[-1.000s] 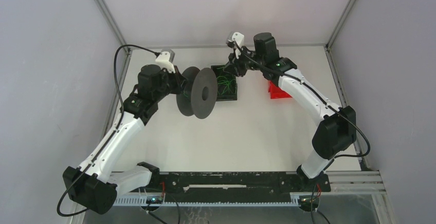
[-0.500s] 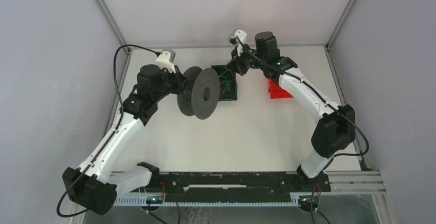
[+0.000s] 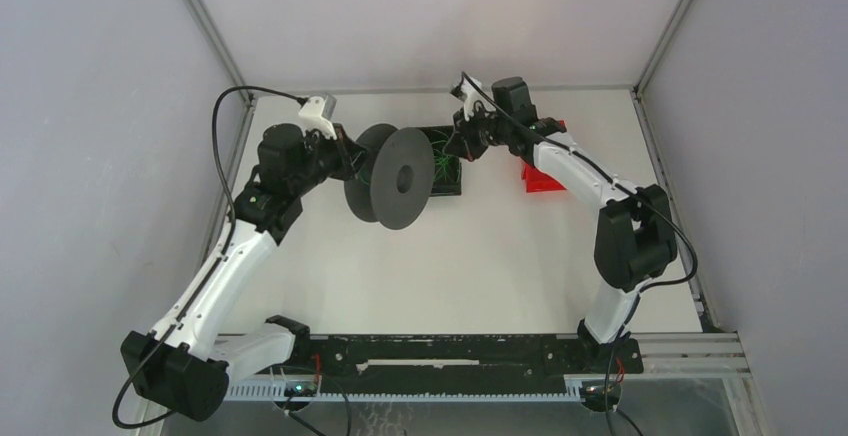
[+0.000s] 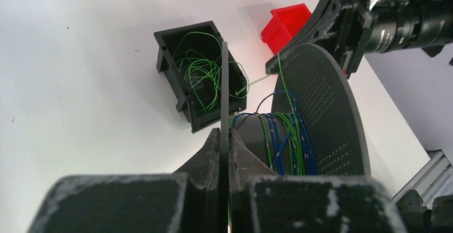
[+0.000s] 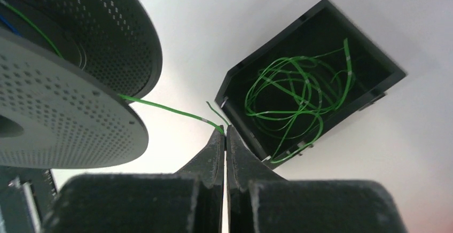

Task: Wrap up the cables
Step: Wrap the cable around the cable reel.

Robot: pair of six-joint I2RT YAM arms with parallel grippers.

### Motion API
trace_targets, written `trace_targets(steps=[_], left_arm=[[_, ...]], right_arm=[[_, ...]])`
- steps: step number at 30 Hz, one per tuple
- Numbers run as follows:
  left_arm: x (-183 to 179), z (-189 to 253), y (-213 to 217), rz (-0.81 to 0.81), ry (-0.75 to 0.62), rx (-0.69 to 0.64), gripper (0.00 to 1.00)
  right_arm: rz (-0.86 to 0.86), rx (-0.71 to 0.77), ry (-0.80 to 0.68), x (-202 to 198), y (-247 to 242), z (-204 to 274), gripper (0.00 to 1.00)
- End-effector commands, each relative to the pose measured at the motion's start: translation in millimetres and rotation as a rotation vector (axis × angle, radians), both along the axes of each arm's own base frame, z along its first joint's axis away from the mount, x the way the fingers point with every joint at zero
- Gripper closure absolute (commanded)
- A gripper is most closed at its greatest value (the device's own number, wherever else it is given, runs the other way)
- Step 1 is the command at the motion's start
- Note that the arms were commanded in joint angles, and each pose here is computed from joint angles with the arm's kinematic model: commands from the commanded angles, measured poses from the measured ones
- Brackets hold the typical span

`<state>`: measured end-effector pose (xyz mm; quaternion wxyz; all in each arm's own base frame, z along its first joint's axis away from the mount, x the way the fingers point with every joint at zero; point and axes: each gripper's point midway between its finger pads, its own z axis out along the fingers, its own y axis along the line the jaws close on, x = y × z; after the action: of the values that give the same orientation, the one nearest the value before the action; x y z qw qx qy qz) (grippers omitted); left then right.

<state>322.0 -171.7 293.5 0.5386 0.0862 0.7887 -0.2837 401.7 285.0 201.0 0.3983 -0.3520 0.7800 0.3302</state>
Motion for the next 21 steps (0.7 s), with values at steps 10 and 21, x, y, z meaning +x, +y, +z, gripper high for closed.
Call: trace_targets(steps=[10, 21], left_arm=[[3, 76, -3, -0.03, -0.177, -0.159, 1.0], [3, 77, -8, -0.055, -0.166, -0.204, 1.0]], right_arm=[[0.15, 0.263, 0.34, -53, 34, -8, 1.0], [0.247, 0.367, 0.498, -84, 56, -4, 1.0]])
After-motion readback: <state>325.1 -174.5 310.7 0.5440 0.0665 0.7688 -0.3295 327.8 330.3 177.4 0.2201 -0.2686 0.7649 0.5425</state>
